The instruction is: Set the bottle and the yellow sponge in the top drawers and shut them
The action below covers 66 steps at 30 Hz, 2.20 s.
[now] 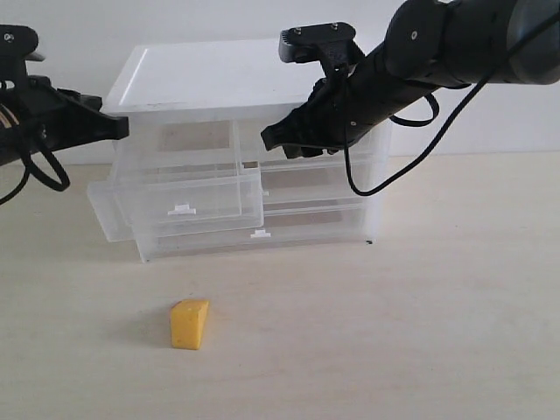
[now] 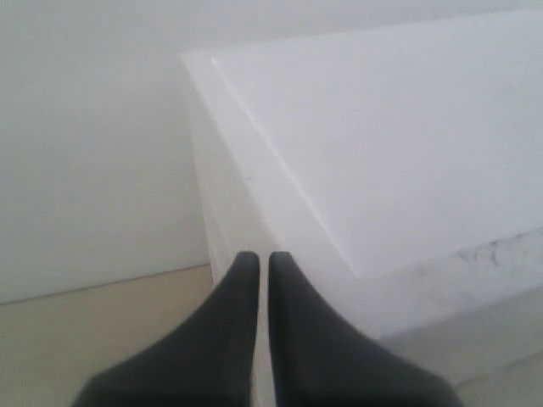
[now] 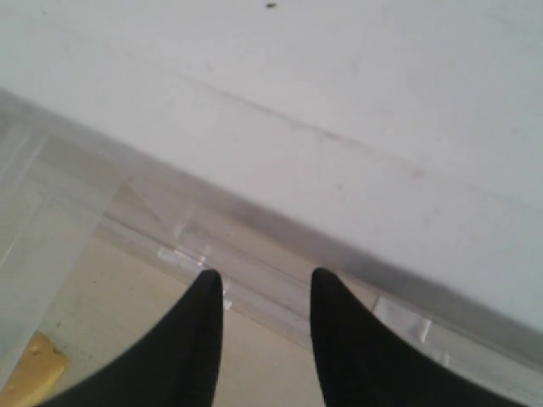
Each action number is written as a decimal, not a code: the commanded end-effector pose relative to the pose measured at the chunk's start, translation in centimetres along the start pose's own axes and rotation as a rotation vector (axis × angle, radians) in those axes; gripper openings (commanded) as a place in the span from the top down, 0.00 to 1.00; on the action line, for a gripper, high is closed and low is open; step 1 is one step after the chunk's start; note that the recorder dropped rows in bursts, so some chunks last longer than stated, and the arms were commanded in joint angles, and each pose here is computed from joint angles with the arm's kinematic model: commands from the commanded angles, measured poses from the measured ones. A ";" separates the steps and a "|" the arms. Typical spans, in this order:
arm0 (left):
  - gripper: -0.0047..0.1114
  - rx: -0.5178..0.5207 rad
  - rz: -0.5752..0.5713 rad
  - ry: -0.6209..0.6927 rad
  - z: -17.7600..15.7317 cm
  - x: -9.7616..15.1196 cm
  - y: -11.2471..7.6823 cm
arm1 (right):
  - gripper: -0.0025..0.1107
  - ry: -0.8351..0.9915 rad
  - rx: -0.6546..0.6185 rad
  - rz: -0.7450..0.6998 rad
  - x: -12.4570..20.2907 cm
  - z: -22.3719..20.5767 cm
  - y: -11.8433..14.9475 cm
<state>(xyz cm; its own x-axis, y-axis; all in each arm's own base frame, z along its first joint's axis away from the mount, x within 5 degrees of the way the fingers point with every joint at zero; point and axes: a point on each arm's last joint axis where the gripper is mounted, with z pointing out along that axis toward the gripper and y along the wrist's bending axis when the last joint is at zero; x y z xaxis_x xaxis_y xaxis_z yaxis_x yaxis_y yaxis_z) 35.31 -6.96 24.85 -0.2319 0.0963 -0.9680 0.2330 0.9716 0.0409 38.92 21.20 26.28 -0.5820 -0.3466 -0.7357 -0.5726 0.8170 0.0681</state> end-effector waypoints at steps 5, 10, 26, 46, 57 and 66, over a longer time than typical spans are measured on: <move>0.93 -0.008 -0.024 0.007 0.8 -0.6 0.2 | 0.69 -0.055 0.032 -0.011 -0.7 -0.5 -0.8; 0.93 -0.007 -0.017 0.043 1.0 -0.1 0.2 | 0.69 -0.065 0.035 -0.018 -0.8 -0.5 -0.8; 0.93 0.004 -0.059 0.086 -2.3 -1.1 -0.1 | 0.69 -0.078 0.041 -0.028 -0.9 -0.5 -0.9; 0.93 0.012 -0.074 0.130 1.3 1.2 -0.2 | 0.69 -0.070 0.034 -0.042 -0.9 -0.4 -0.6; 0.93 0.016 -0.080 0.086 2.7 0.7 -0.1 | 0.69 -0.079 0.006 -0.079 -1.0 -0.2 1.2; 0.93 0.014 -0.080 0.090 4.7 0.6 0.0 | 0.69 -0.090 0.012 -0.094 -1.4 -1.1 1.2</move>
<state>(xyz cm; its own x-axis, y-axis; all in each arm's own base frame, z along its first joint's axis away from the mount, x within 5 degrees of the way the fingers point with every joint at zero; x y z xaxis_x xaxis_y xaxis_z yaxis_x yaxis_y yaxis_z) 39.14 -7.42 23.02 -0.3493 0.0328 -0.9365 0.2069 0.9774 -0.0429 38.41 22.44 26.65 -0.5191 -0.3882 -0.7615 -0.6165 0.7871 0.0190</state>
